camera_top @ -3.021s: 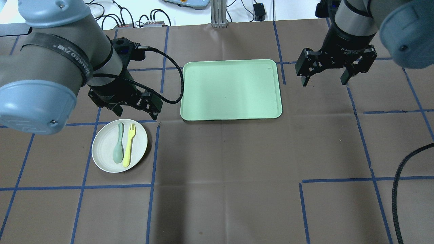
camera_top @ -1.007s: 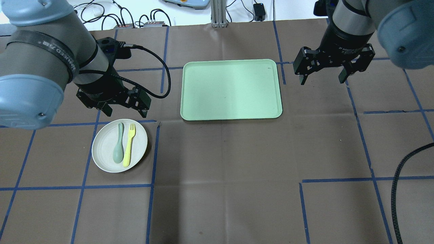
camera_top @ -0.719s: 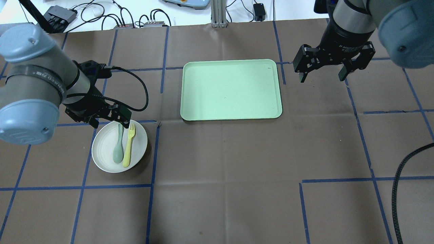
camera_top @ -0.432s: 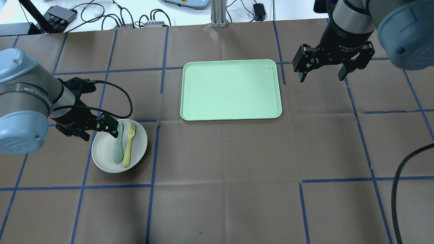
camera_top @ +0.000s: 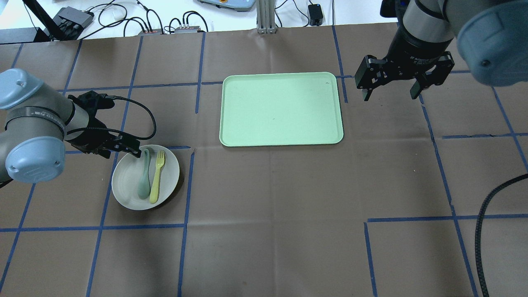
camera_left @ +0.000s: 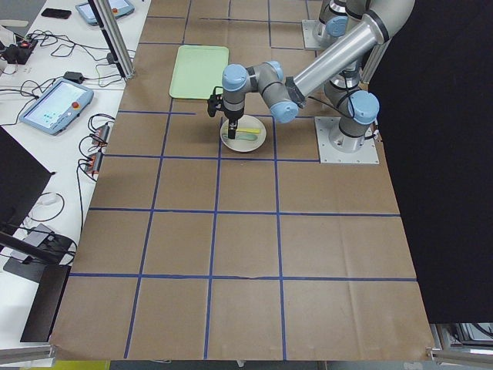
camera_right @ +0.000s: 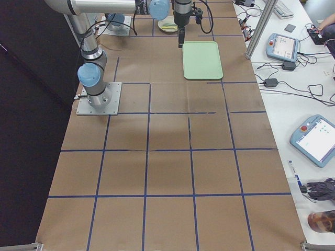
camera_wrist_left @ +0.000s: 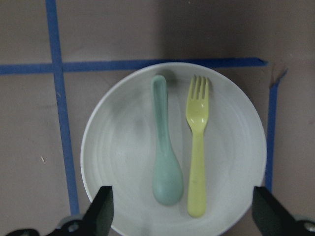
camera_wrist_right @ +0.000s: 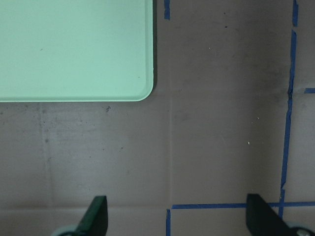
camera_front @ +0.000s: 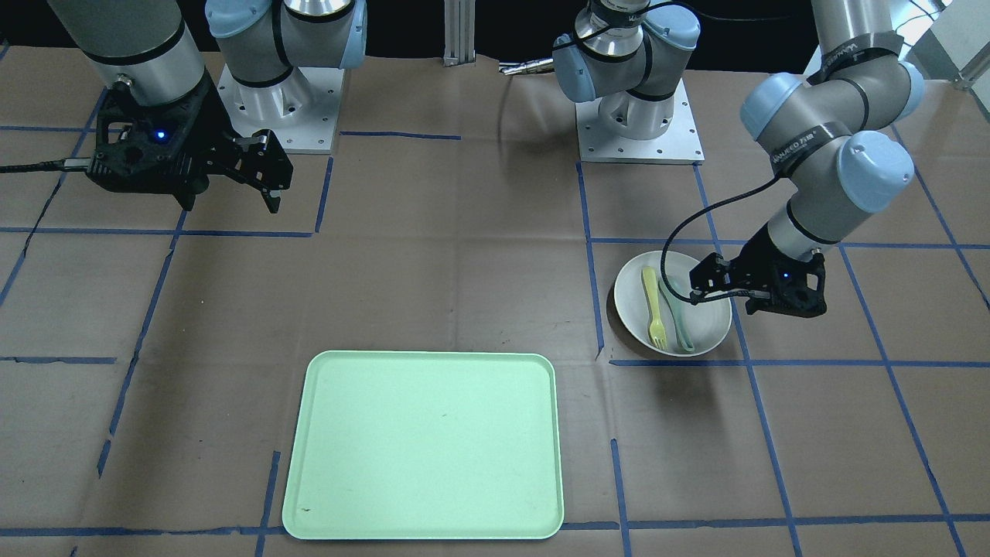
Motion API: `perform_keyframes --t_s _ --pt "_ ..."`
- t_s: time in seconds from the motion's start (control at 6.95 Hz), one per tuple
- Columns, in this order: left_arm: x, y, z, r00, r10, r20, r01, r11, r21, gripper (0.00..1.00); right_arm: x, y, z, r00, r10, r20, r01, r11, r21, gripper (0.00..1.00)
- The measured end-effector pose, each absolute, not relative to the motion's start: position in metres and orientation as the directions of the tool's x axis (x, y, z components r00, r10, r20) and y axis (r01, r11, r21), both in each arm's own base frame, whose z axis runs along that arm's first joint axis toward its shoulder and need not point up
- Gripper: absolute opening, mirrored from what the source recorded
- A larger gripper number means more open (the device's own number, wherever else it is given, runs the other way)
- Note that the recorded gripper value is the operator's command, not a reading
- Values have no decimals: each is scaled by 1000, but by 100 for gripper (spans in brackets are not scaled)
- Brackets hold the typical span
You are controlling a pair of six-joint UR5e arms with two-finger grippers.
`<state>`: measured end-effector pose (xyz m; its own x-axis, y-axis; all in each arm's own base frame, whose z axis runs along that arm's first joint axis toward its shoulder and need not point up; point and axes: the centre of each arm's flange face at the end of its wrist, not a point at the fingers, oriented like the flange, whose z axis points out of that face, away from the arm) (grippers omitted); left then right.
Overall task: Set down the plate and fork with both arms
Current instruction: 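Grasp the white plate rim with the left gripper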
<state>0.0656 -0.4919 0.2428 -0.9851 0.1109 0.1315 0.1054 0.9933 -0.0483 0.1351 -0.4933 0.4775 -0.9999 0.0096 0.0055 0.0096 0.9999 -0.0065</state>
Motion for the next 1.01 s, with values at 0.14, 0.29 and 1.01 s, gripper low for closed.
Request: perform_keyframes --t_s 0.14,0.29,1.01 --pt "91 -491 229 -983 118 140 113 993 -45 99 135 -492 479 -1000 15 5 15 1000 -9 100" --pt "110 -490 214 -980 130 153 127 991 -32 99 136 -492 479 -1000 22 4 22 1000 -9 100" --pt "116 -484 182 -959 129 251 130 991 -15 68 136 -492 479 -1000 25 3 25 1000 -9 100"
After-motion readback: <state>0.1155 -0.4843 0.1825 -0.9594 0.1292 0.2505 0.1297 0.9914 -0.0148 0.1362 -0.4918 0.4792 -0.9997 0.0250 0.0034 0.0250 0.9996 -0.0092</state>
